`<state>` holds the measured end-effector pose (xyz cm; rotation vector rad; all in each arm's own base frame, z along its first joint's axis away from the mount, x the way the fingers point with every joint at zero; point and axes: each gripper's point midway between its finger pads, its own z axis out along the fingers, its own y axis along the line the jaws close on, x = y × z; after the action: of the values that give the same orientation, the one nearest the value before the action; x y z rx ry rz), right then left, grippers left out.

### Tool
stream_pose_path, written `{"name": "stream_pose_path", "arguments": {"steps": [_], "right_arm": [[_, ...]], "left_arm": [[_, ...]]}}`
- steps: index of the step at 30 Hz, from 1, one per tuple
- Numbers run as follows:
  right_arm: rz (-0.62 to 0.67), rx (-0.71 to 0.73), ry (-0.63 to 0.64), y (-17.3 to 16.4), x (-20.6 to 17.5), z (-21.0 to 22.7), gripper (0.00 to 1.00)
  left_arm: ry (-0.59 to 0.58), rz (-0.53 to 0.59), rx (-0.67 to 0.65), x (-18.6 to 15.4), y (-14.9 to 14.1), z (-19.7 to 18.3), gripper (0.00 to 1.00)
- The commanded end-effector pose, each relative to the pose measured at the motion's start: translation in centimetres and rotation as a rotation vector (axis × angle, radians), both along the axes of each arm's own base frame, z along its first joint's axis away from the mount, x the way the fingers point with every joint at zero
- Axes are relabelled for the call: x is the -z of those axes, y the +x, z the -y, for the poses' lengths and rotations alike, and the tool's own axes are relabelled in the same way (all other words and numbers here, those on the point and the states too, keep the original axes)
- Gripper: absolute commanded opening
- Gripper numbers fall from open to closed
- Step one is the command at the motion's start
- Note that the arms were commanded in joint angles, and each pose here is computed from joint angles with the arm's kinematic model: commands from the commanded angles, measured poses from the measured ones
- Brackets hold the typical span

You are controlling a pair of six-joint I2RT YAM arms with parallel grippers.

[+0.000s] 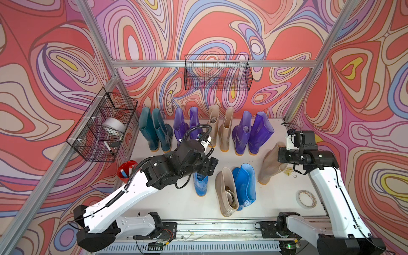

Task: Match and arrange rain boots in pairs
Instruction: Place the rain boot at the corner of the board.

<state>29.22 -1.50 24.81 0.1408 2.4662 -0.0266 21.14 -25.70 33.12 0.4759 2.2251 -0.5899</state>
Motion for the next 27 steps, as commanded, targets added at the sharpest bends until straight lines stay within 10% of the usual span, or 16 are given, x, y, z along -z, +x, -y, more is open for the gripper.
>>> {"name": "stream_pose_path", "arguments": {"steps": [1, 27], "right_arm": [[0.185, 0.025, -0.083, 3.5, -4.3, 2.2, 0.01], [0.389, -0.059, -0.096, 16.8, -4.3, 10.0, 0.04]], "left_arm": [[0.009, 0.018, -0.024, 0.0, 0.3, -0.8, 0.77], [0.005, -0.017, -0.057, 1.3, 1.8, -1.5, 0.77]]}}
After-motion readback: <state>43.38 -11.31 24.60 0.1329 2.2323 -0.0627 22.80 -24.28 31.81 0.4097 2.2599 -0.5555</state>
